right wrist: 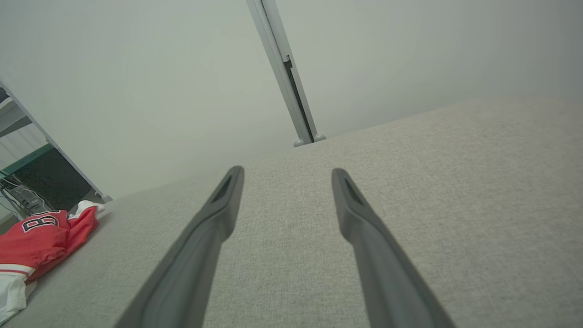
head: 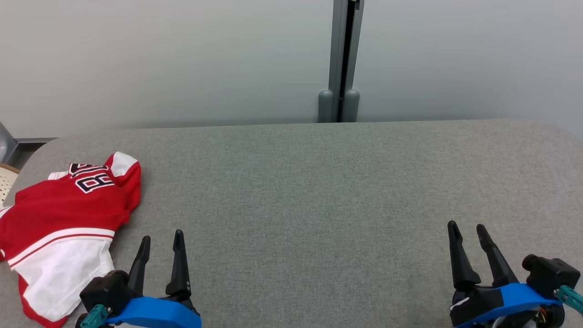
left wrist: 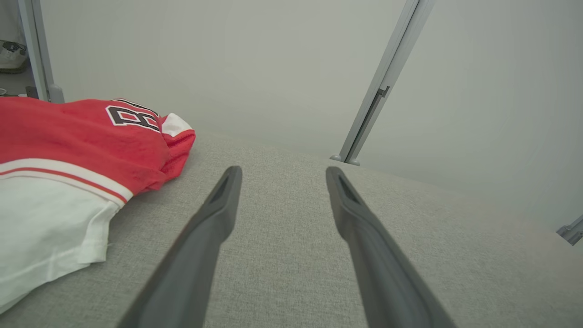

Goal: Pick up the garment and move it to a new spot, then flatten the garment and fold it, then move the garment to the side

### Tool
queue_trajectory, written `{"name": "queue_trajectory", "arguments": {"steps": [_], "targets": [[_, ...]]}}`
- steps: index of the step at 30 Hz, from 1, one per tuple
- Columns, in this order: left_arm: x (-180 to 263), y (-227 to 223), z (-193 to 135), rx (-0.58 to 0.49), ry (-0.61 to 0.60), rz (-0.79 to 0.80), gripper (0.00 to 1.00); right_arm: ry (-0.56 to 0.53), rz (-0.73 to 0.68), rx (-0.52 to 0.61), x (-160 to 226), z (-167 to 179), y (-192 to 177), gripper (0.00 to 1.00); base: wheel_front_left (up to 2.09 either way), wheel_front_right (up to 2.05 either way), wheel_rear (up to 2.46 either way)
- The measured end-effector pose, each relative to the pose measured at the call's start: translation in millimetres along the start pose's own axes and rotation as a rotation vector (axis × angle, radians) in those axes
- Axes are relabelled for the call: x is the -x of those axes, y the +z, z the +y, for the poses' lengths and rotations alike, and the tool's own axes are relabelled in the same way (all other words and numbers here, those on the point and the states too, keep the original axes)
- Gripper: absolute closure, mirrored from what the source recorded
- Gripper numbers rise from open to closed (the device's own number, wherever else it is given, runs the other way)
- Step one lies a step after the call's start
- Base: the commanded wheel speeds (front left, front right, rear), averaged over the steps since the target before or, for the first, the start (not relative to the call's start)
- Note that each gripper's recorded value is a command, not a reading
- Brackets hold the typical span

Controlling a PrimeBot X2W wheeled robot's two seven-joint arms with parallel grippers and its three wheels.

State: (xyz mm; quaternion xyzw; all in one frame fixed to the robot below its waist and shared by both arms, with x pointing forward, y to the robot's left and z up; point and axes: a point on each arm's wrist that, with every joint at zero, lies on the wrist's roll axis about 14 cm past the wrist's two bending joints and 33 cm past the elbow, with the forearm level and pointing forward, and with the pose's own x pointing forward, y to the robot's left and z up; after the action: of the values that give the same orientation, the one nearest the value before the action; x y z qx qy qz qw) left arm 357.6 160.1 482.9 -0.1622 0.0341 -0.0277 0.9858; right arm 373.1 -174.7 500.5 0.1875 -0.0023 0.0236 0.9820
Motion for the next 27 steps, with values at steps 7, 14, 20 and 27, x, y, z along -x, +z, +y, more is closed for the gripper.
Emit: {"name": "queue_trajectory", "arguments": {"steps": [7,14,20,27], "targets": [[2.7,-1.5,-2.6,-0.056,-0.011,-0.001,0.0,0.013,0.008,0.061,1.8,2.6,-1.3,0.0,0.0,0.0,0.0],[5.3,-5.3,-4.6,-0.096,-0.021,0.008,0.0,0.021,0.017,0.117,3.5,3.5,-3.2,0.0,0.0,0.0,0.0],[7.4,-7.1,-3.2,-0.129,-0.012,0.012,0.0,0.026,0.028,0.16,4.2,3.7,-5.6,0.0,0.0,0.0,0.0],[9.6,-8.7,-2.6,-0.163,-0.003,0.013,0.0,0.03,0.042,0.2,5.2,3.4,-8.6,0.0,0.0,0.0,0.0]]}}
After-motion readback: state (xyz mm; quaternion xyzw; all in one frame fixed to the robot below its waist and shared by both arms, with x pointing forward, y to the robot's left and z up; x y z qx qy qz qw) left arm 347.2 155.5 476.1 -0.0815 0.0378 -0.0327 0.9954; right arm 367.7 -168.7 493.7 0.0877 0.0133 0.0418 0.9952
